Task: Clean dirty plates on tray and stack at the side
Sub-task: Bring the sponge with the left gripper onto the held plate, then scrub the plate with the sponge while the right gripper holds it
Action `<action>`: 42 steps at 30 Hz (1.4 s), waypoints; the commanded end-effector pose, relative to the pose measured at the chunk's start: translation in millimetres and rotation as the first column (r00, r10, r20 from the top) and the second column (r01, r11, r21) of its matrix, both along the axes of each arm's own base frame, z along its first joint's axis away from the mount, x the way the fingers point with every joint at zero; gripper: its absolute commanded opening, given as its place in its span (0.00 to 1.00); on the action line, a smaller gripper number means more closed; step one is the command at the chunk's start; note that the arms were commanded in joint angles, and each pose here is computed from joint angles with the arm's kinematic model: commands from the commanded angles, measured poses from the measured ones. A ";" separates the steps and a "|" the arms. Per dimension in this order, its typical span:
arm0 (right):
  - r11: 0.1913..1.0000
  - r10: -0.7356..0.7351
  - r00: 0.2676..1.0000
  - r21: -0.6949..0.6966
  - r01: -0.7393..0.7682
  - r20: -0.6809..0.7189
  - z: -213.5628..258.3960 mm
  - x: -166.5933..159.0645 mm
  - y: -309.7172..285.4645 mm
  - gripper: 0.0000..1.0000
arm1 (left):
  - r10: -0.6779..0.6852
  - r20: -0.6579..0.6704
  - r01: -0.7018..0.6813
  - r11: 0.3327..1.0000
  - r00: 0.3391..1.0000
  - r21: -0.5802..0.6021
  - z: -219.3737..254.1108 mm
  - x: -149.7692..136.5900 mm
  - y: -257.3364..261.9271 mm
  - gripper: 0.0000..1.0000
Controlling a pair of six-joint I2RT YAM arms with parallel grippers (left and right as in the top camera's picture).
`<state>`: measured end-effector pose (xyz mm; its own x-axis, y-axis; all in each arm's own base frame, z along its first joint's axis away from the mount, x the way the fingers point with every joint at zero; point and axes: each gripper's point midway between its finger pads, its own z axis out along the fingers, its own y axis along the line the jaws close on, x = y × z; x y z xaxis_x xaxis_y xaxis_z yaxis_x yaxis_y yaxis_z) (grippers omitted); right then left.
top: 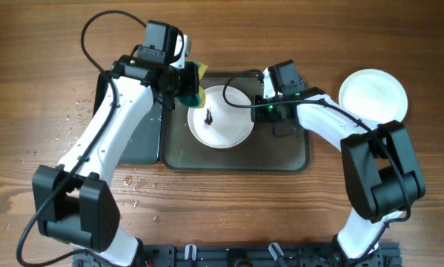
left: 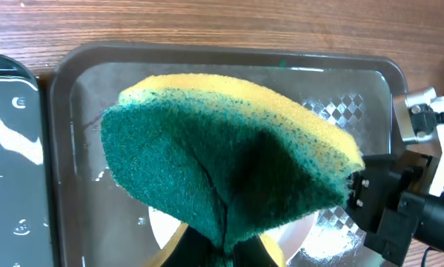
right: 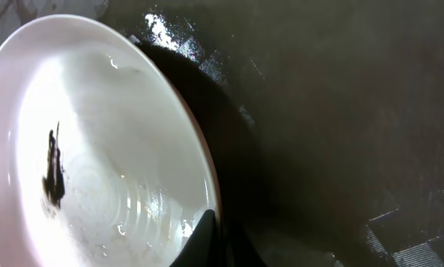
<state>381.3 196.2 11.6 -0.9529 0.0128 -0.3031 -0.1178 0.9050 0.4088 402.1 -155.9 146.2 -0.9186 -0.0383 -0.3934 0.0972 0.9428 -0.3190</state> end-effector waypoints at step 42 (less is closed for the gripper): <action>0.998 -0.064 0.997 -0.011 0.063 -0.048 -12.2 -11.1 16.0 0.04 | 0.153 -0.078 -0.149 0.987 0.985 0.057 -74.5 -21.2 10.4 0.04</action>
